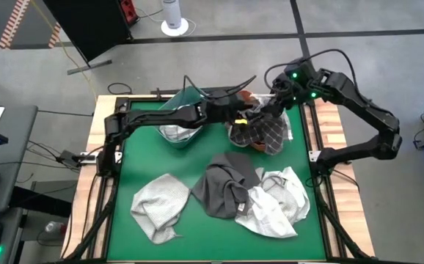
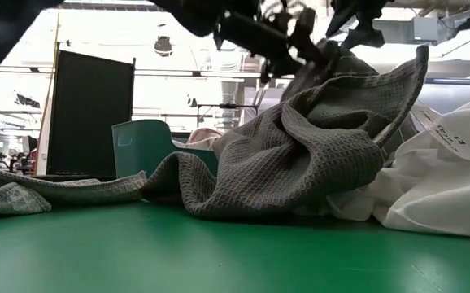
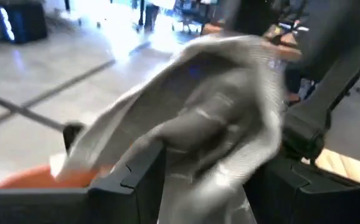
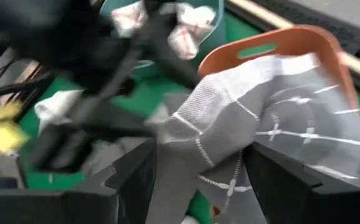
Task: Sort towels by color in basket
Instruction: Put the gray patterned towel into the orange bin
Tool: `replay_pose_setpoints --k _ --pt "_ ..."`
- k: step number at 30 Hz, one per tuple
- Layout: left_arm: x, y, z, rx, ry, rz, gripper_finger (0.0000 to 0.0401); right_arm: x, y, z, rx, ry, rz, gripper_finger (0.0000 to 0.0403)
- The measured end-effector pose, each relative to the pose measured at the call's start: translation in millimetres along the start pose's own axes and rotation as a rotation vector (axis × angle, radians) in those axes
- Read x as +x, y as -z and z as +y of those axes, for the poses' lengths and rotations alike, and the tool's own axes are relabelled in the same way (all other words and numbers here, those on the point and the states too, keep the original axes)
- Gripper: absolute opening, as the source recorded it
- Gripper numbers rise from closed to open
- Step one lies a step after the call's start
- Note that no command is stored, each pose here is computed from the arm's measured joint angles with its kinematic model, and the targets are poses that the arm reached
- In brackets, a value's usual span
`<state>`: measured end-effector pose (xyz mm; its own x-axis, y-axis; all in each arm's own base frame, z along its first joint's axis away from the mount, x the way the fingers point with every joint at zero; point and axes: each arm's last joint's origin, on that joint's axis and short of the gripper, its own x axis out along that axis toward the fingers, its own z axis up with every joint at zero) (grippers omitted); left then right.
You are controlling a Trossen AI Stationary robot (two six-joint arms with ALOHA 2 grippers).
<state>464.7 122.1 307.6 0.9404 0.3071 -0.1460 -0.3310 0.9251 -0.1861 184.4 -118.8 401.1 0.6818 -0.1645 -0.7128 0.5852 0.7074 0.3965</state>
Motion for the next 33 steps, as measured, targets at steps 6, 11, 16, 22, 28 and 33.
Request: replay_pose_setpoints --k 6,11,16,22,28,33 --pt "21 36 12 -0.032 0.050 0.102 0.0183 2 4 11 0.007 -0.032 0.019 0.0266" --pt "28 54 19 -0.065 -0.033 0.173 0.0145 3 10 17 0.005 -0.020 0.052 0.0266" --pt "25 62 40 -0.131 -0.201 0.263 0.0095 2 17 19 0.014 0.002 0.098 0.0265" --pt "15 46 54 -0.178 -0.143 0.288 0.0076 2 24 22 -0.127 0.064 0.126 0.0265" --pt "-3 18 49 -0.066 -0.129 0.254 0.0097 31 35 19 -0.322 0.070 0.146 0.0265" --pt "-25 -6 44 -0.029 -0.115 0.267 0.0131 65 39 10 -0.357 0.056 0.084 0.0265"
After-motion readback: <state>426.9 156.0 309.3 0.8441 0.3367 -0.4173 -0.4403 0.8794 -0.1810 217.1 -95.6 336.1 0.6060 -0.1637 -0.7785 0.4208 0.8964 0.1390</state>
